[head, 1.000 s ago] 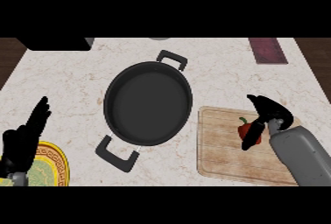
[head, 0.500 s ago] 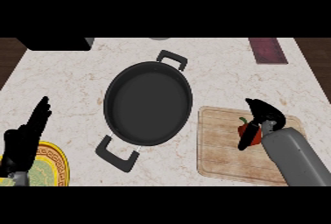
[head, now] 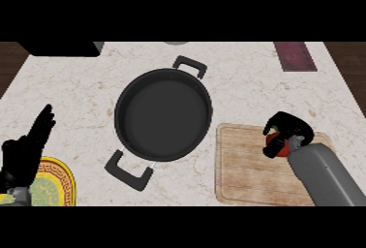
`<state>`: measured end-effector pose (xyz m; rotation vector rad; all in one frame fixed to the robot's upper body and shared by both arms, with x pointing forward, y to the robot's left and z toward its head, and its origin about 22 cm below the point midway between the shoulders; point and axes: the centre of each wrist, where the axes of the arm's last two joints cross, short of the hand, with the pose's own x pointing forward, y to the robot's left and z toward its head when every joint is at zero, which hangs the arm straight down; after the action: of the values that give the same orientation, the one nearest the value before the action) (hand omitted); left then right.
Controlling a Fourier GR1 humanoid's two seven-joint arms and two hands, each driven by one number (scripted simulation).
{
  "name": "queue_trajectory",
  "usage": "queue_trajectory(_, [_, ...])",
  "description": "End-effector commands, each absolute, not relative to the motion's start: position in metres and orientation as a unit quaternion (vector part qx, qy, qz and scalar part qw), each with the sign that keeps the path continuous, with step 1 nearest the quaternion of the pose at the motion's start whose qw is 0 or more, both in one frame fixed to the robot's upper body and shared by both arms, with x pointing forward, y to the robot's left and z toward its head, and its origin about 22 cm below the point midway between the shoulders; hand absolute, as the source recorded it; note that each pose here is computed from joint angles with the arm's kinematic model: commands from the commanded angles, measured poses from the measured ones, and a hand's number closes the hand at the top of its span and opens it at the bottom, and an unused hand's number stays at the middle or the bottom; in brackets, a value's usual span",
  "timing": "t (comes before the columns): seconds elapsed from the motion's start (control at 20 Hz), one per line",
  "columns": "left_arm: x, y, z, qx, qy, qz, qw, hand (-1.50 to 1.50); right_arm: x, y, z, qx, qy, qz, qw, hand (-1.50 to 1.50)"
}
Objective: Pick the bell pepper from the cutting board and place it in the pot
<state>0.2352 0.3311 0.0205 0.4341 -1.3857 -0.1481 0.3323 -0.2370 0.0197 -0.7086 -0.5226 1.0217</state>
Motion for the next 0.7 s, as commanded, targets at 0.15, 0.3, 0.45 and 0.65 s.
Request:
queue_trajectory(0.15, [0.231,0.315,0.012,0.2,-0.633,-0.072,0.745,0.0,0.342,-0.243,0.019,-0.319,-0.246,0.479,0.78,1.5])
queue_trajectory(0.3, [0.235,0.33,0.011,0.2,-0.639,-0.072,0.74,0.0,0.328,-0.151,0.024,-0.306,-0.298,0.496,0.756,1.5])
queue_trajectory(0.45, [0.245,0.313,0.024,0.182,-0.646,-0.091,0.735,0.0,0.302,-0.059,0.047,-0.276,-0.389,0.554,0.682,1.5])
queue_trajectory(0.65, [0.253,0.299,0.027,0.158,-0.653,-0.12,0.731,0.0,0.285,-0.017,0.066,-0.295,-0.432,0.576,0.628,1.5])
